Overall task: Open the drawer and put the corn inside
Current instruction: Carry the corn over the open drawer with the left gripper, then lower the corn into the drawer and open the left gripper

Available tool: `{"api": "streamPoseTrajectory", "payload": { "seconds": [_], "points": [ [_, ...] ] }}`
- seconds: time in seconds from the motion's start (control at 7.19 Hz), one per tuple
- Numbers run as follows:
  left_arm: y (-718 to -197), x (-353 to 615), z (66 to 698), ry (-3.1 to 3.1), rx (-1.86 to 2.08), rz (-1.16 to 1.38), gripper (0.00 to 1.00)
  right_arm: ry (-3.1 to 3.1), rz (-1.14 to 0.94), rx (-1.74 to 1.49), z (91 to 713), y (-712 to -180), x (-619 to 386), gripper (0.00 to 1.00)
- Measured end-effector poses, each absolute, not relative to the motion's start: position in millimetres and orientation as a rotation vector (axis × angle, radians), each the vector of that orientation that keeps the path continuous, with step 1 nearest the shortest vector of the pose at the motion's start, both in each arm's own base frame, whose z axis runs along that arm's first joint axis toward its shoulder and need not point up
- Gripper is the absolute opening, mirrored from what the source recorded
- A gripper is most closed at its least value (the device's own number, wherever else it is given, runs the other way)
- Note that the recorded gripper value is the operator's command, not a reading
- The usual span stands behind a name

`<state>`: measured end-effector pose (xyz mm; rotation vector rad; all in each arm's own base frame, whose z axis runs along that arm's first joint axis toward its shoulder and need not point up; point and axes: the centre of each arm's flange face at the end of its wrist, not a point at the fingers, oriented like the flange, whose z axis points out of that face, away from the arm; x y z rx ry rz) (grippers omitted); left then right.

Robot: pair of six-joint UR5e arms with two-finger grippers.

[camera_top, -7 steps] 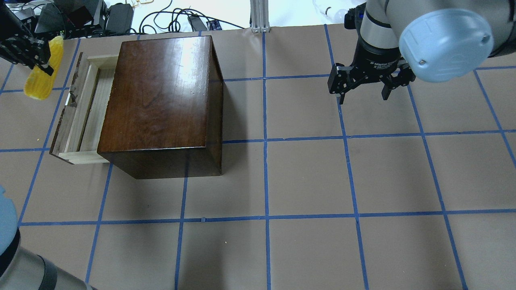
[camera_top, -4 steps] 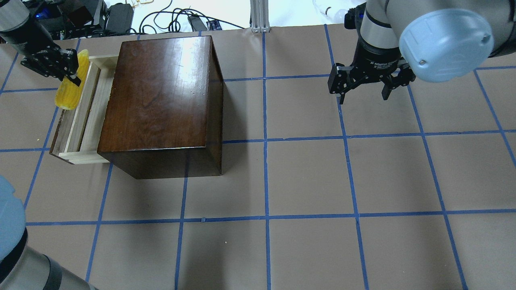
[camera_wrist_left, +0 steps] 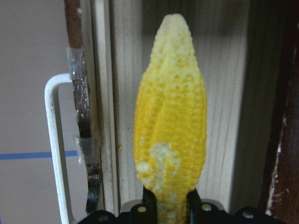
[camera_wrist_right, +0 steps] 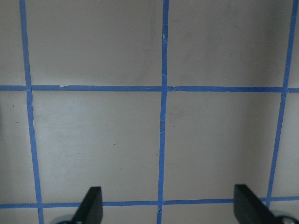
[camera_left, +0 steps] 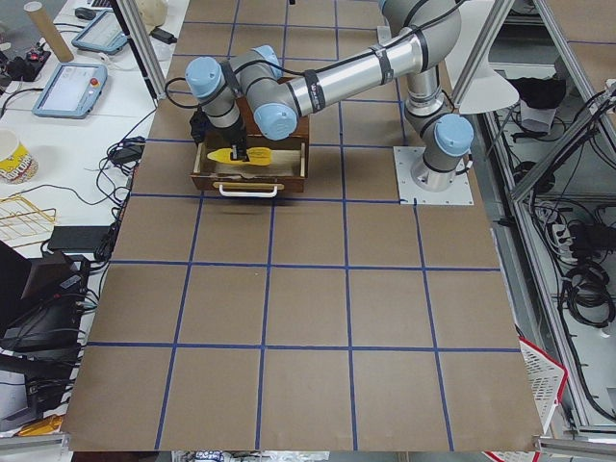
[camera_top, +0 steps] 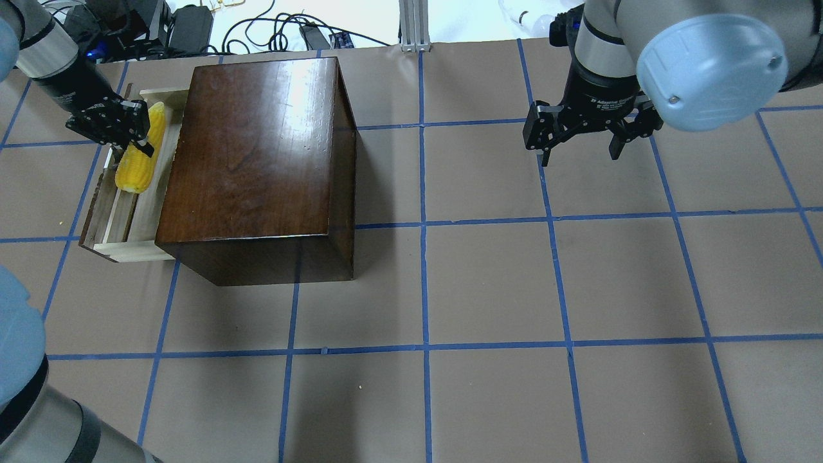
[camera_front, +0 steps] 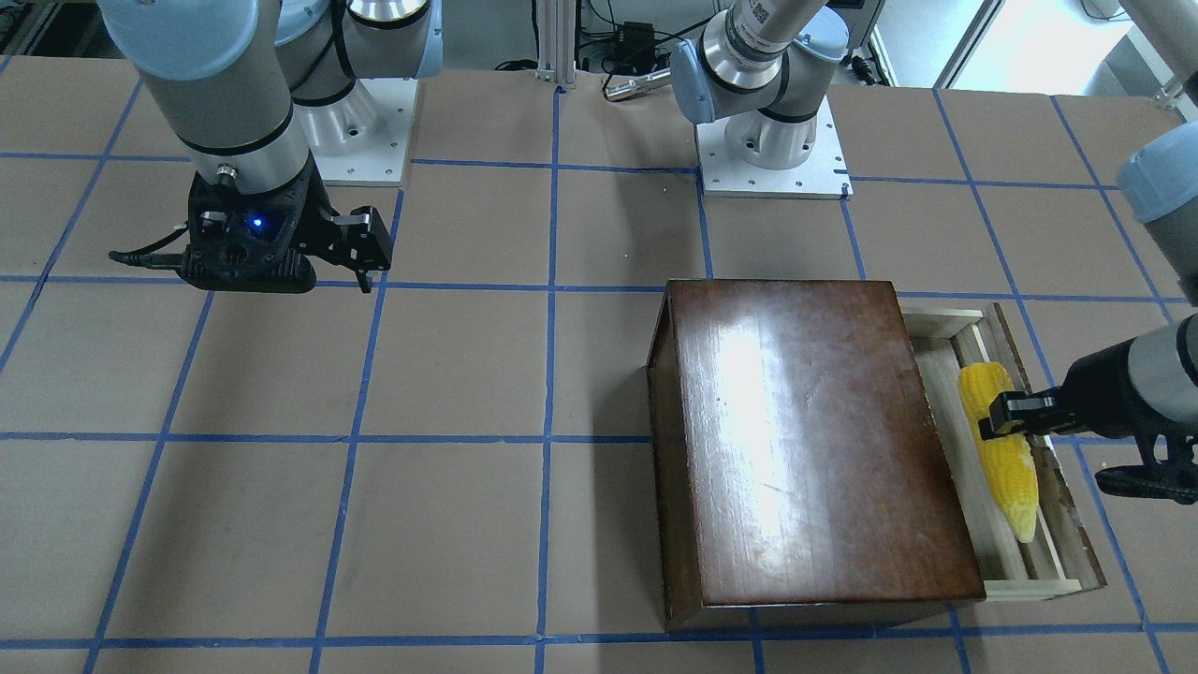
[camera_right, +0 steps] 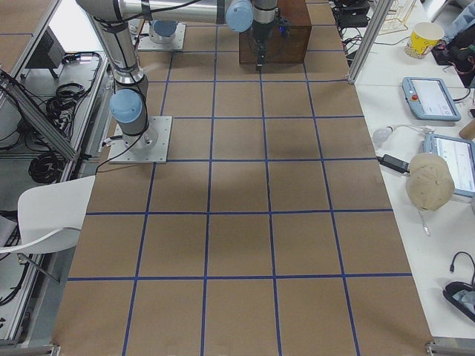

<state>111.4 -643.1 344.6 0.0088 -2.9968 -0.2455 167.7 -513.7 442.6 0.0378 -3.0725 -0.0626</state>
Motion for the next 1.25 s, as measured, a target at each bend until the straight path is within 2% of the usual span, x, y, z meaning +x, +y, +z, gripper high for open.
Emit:
{"api": "streamPoseTrajectory", "payload": {
  "seconds": [0.28, 0.42, 0.7, 0.83, 0.97, 1.25],
  "points": [
    [-644.2, 109.5, 326.2, -2.976, 0.017, -0.238, 0.38, -3.072, -0.063, 0.038, 442.6, -513.7, 167.7, 1.00],
    [-645.9, 107.7, 318.5, -2.955, 0.024, -0.225, 0.45, -3.072, -0.063, 0.038, 442.6, -513.7, 167.7, 1.00],
    [-648.8, 106.4, 309.4, -2.935, 0.029, -0.209, 0.84, -3.072, -0.063, 0.038, 442.6, -513.7, 167.7, 1.00],
    [-649.3, 106.3, 308.7, -2.933, 0.030, -0.205, 0.96, -3.072, -0.063, 0.038, 442.6, -513.7, 167.7, 1.00],
    [-649.2, 106.9, 309.2, -2.934, 0.031, -0.203, 1.00, -3.072, -0.063, 0.038, 442.6, -513.7, 167.7, 1.00],
    [-646.5, 106.4, 319.8, -2.944, 0.028, -0.185, 1.00, -3.072, -0.063, 0.038, 442.6, -513.7, 167.6, 1.00]
  ]
}}
